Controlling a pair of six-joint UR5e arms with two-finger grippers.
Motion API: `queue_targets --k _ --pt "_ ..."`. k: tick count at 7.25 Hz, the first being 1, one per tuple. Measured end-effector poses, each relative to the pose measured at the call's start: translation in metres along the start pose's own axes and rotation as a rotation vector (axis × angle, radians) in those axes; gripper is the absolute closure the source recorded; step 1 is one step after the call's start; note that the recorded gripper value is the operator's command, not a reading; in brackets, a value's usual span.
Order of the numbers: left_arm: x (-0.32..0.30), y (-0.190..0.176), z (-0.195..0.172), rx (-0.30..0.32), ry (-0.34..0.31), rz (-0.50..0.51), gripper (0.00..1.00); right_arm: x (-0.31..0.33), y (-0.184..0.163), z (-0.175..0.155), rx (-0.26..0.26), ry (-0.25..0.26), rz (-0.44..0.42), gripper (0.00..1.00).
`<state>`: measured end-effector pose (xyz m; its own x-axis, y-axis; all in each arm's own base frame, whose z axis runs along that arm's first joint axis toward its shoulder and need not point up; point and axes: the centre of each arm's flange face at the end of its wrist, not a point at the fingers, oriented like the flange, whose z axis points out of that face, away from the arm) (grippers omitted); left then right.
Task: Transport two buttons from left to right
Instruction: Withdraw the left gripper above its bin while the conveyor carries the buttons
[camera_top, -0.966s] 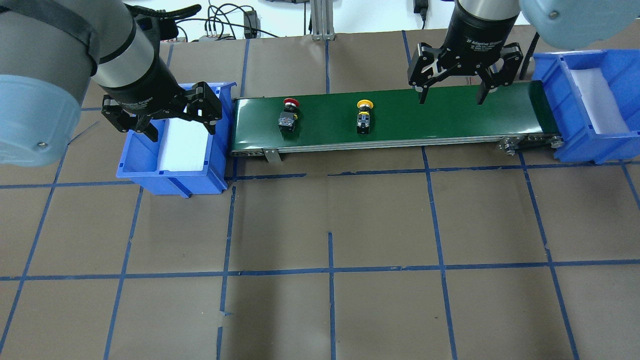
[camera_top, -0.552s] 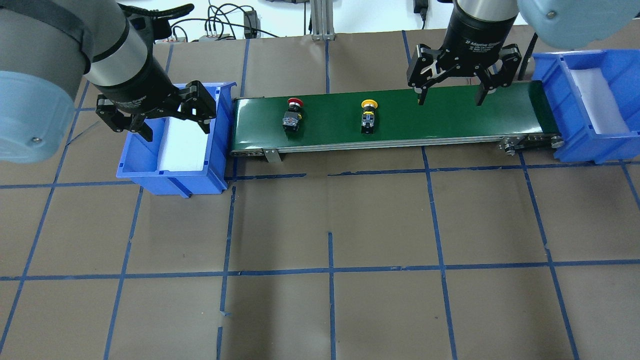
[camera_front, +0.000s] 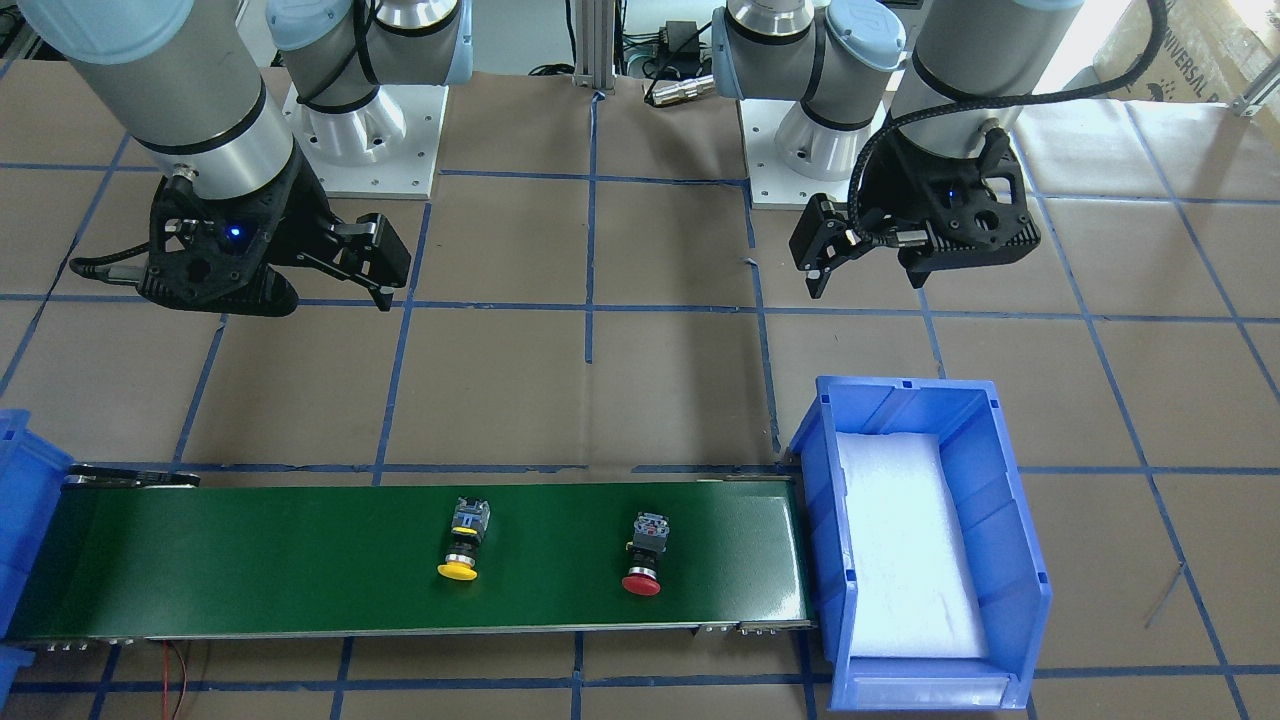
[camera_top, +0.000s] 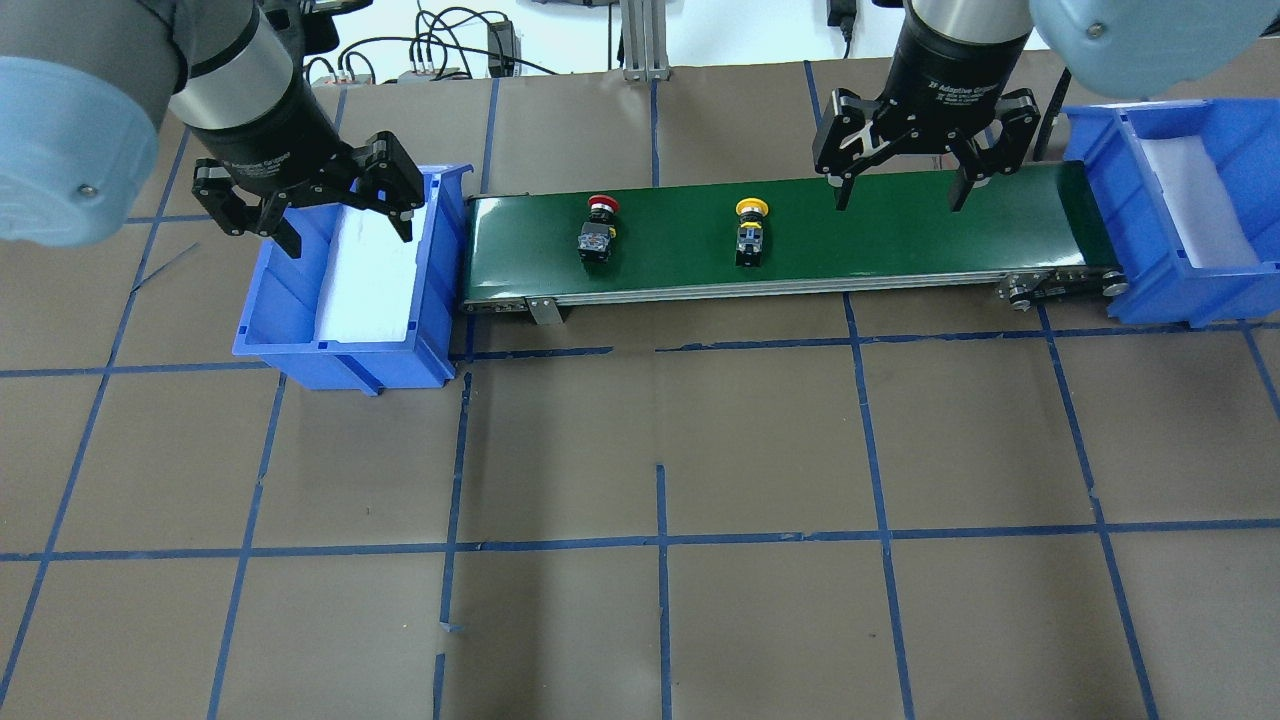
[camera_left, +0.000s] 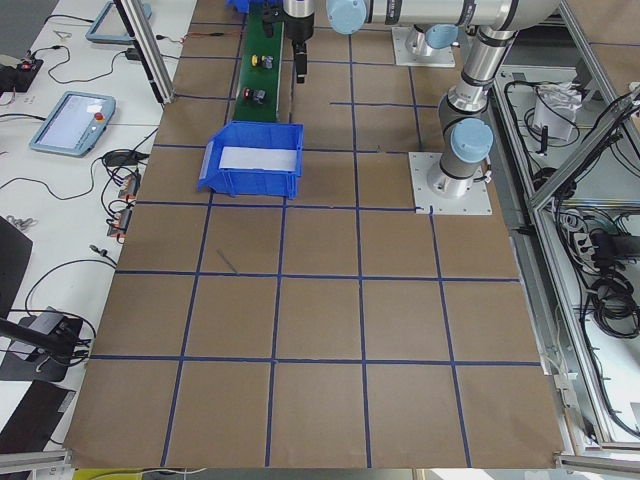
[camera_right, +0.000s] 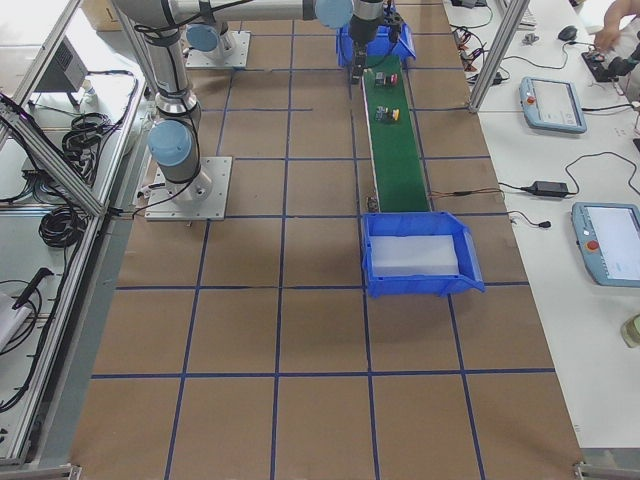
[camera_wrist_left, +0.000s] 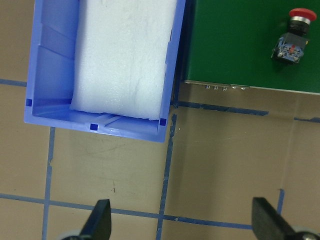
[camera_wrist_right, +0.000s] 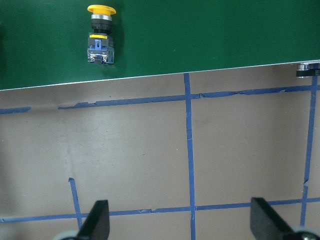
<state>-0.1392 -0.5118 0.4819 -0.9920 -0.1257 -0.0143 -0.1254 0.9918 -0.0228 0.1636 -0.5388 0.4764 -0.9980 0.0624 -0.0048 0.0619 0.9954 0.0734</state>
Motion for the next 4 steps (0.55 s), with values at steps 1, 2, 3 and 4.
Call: queue_targets --k 1,2,3,4 --pt "0.0032 -0.0043 -0.0018 -0.012 -0.005 0.006 0.0 0.0005 -0.0001 0.0004 -0.001 0.0 0.001 0.0" --pt "0.0036 -0.0056 -0.0033 -0.015 -0.006 0.009 0.0 0.001 -0.0002 0.0003 -0.002 0.003 0.001 0.0" --pt "0.0036 -0.0078 -0.0018 -0.017 -0.007 0.01 0.0 0.0012 -0.0005 -0.0001 0.0 0.005 0.0 0.0" --pt "0.0043 -0.0105 0.0017 -0.021 -0.008 0.011 0.0 0.0013 -0.0005 0.0001 0.0 0.006 0.0 0.0"
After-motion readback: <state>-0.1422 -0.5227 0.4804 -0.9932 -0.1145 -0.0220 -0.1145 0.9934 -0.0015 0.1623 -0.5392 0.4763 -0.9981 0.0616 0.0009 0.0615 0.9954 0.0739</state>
